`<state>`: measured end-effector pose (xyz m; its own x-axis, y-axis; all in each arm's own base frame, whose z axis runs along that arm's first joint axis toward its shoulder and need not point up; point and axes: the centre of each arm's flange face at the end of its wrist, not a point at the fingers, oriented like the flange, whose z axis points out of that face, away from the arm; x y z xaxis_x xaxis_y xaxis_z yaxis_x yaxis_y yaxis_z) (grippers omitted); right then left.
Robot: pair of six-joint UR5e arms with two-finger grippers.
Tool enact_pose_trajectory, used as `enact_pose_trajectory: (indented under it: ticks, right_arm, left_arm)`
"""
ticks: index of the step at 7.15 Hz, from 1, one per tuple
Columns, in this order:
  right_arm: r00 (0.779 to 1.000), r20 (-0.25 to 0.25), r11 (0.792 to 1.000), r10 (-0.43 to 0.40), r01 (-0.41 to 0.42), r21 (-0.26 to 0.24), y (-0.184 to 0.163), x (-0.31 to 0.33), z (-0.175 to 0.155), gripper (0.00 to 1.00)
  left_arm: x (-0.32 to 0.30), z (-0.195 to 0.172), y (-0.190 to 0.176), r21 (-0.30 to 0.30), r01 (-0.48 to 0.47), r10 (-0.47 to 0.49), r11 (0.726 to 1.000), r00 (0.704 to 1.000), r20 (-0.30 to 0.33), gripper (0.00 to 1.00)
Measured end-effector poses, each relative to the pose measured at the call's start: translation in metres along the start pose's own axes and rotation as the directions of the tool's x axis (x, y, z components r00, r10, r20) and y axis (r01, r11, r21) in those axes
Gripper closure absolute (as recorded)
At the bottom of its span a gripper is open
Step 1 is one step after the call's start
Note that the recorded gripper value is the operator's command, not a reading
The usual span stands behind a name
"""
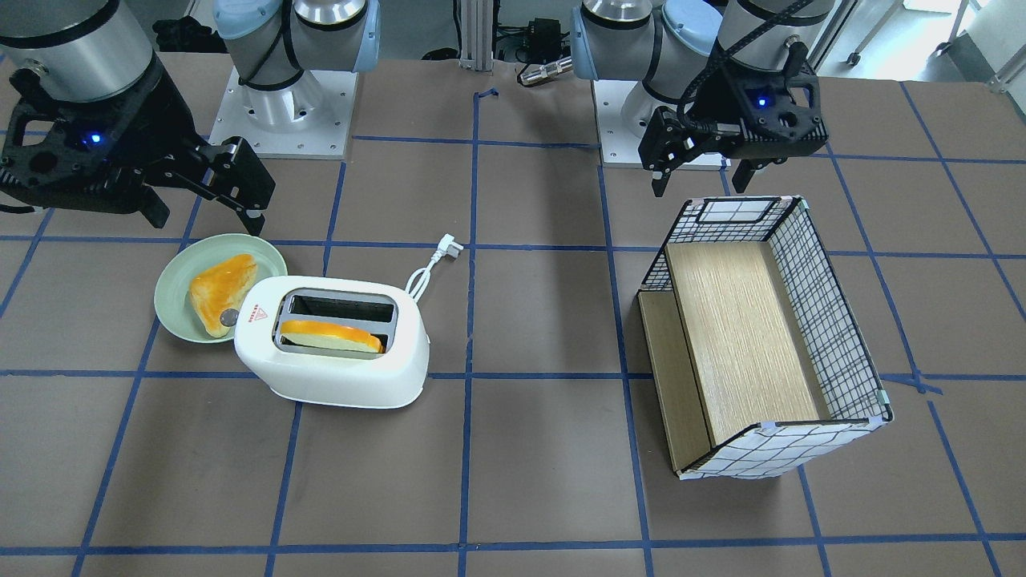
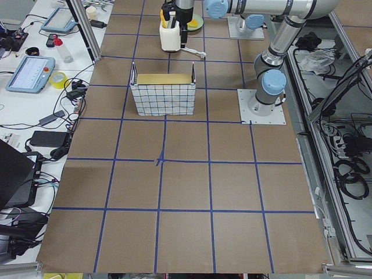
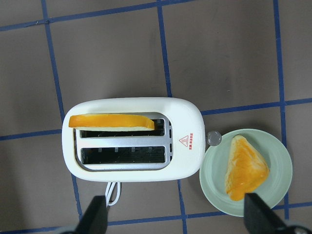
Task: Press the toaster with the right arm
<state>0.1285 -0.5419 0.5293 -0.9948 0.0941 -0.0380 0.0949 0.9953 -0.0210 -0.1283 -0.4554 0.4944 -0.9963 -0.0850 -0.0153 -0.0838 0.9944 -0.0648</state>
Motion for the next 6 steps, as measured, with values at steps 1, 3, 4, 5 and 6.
enact_pose_trajectory:
  ticks: [1,3,4,5,6]
  right_arm:
    - [1.0,0.0,1.0,-0.013,0.013,-0.001,-0.0001,0.0006,0.0002,0.0]
    - [1.0,-0.002,1.0,-0.017,0.017,-0.006,0.0008,0.0011,0.0023,0.0]
    - [1.0,-0.002,1.0,-0.016,0.016,-0.008,0.0021,0.0006,0.0032,0.0]
    - [1.0,-0.003,1.0,-0.021,0.021,-0.008,0.0023,0.0004,0.0037,0.0]
    - [0.999,-0.004,0.999,-0.032,0.032,-0.008,0.0027,0.0005,0.0041,0.0]
  left_arm:
    - [0.0,0.0,0.0,0.0,0.0,0.0,1.0,1.0,0.0,0.0]
    - [0.0,0.0,0.0,0.0,0.0,0.0,1.0,1.0,0.0,0.0]
    - [0.0,0.0,0.0,0.0,0.0,0.0,1.0,1.0,0.0,0.0]
    - [0.0,0.0,0.0,0.0,0.0,0.0,1.0,1.0,0.0,0.0]
    - [0.0,0.0,0.0,0.0,0.0,0.0,1.0,1.0,0.0,0.0]
